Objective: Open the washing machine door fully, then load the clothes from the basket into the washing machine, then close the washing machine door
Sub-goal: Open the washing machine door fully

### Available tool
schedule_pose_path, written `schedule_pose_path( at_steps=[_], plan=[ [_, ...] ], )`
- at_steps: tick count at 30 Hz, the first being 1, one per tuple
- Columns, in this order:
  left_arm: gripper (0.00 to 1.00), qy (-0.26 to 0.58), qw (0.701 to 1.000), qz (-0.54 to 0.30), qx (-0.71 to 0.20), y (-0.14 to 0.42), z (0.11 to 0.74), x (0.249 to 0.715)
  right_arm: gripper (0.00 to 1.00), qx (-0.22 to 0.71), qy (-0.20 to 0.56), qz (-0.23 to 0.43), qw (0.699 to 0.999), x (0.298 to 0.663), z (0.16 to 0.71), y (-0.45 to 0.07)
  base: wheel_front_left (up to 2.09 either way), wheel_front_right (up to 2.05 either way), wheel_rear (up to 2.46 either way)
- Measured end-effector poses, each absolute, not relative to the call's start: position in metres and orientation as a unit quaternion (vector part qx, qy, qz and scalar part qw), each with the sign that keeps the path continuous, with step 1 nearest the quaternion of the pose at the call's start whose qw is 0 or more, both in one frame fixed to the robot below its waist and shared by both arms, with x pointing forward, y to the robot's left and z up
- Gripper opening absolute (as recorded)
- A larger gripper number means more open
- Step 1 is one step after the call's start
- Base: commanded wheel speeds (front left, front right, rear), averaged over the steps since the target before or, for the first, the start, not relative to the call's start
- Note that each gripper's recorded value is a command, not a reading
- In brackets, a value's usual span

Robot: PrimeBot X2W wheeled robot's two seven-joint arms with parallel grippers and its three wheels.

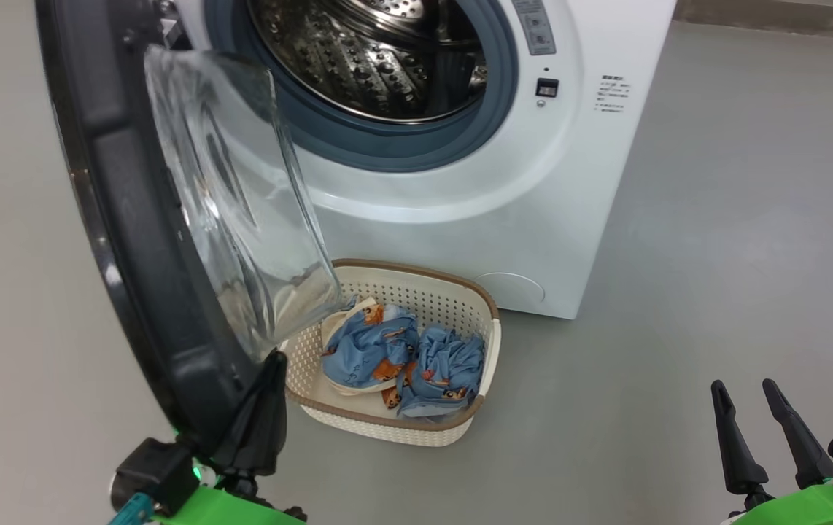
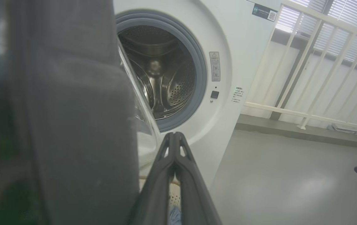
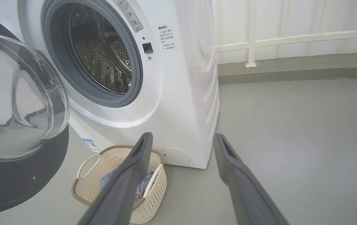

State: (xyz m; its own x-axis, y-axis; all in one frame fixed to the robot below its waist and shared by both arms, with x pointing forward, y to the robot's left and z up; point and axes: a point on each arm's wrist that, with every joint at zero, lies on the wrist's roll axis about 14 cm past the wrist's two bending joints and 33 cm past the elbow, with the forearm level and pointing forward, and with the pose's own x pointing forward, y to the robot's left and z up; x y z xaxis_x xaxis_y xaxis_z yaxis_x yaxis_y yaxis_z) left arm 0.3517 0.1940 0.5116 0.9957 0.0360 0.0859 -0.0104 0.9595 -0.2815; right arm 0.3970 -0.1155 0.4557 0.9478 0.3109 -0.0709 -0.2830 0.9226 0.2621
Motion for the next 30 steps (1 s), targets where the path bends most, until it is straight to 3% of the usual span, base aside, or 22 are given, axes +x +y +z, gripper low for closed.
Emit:
schedule_pose_path(
  at_steps=[30],
  plan=[
    [0.00,-0.050,0.967,0.241,-0.065,0.340,0.514,0.292,1.00,0.124,0.067,0.204,0.969,0.411,0.449,-0.078,0.00,0.00,0.00]
  ],
)
